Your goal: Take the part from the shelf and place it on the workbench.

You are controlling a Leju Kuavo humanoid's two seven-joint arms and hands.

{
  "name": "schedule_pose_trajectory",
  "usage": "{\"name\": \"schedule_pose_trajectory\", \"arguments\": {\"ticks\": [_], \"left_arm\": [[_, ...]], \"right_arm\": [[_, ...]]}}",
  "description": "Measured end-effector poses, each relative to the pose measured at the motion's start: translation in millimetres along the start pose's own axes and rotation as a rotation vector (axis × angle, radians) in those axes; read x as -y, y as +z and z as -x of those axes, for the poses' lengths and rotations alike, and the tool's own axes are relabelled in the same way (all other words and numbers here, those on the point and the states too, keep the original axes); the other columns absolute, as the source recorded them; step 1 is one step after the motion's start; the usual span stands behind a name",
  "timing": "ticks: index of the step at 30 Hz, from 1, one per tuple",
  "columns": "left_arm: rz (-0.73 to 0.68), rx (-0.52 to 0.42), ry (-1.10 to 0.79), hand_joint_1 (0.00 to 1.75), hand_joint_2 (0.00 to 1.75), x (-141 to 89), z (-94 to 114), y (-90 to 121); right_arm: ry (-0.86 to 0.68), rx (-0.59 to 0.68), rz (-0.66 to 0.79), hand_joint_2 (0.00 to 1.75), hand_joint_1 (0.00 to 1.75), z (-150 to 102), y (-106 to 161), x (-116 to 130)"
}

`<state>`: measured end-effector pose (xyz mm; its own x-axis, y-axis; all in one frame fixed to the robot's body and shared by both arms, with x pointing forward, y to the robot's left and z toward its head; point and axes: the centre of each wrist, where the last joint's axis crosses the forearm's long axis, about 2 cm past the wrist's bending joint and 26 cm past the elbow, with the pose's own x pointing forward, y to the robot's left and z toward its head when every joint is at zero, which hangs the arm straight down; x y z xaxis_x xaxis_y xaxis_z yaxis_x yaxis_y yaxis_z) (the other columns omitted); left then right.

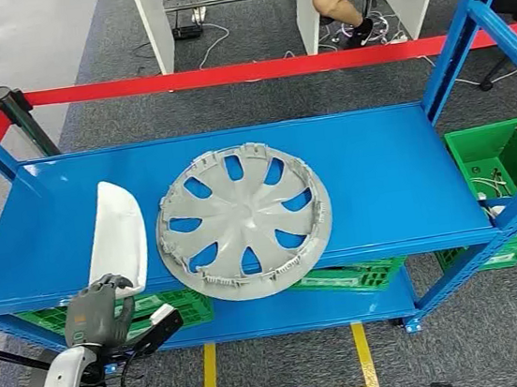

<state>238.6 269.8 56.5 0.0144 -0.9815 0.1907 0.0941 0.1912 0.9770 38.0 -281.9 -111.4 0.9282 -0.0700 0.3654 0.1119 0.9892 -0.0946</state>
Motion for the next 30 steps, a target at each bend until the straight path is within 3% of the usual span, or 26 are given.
{"name": "schedule_pose_trajectory", "arguments": {"ticks": [7, 17, 22, 26, 30], "left_arm": [[-0.045, -0.002, -0.044, 1.75, 1.75, -6.2, 0.6, -4.2], [-0.276, -0.03, -0.227, 1.75, 1.75, -31.5, 3.6, -9.3], [-0.557, -0.122, -0.308, 1.75, 1.75, -83.0, 11.9, -22.6], [-0.711, -0.041, -0.365, 1.75, 1.75, -119.6, 8.1, -28.0], [-0.787, 0.074, -0.41, 1.75, 1.75, -139.1, 1.5, -27.9]], "right_arm": [[-0.002, 0.016, -0.007, 0.0, 0.0, -1.5, -0.4, -0.5], [-0.007, 0.029, -0.006, 0.0, 0.0, -3.4, -0.8, -1.3], [-0.007, 0.031, 0.001, 0.0, 0.0, -3.4, -0.8, -1.3], [-0.006, 0.032, 0.006, 0.0, 0.0, -4.1, -1.0, -1.5], [-0.006, 0.03, 0.005, 0.0, 0.0, -3.6, -0.9, -1.7]]}}
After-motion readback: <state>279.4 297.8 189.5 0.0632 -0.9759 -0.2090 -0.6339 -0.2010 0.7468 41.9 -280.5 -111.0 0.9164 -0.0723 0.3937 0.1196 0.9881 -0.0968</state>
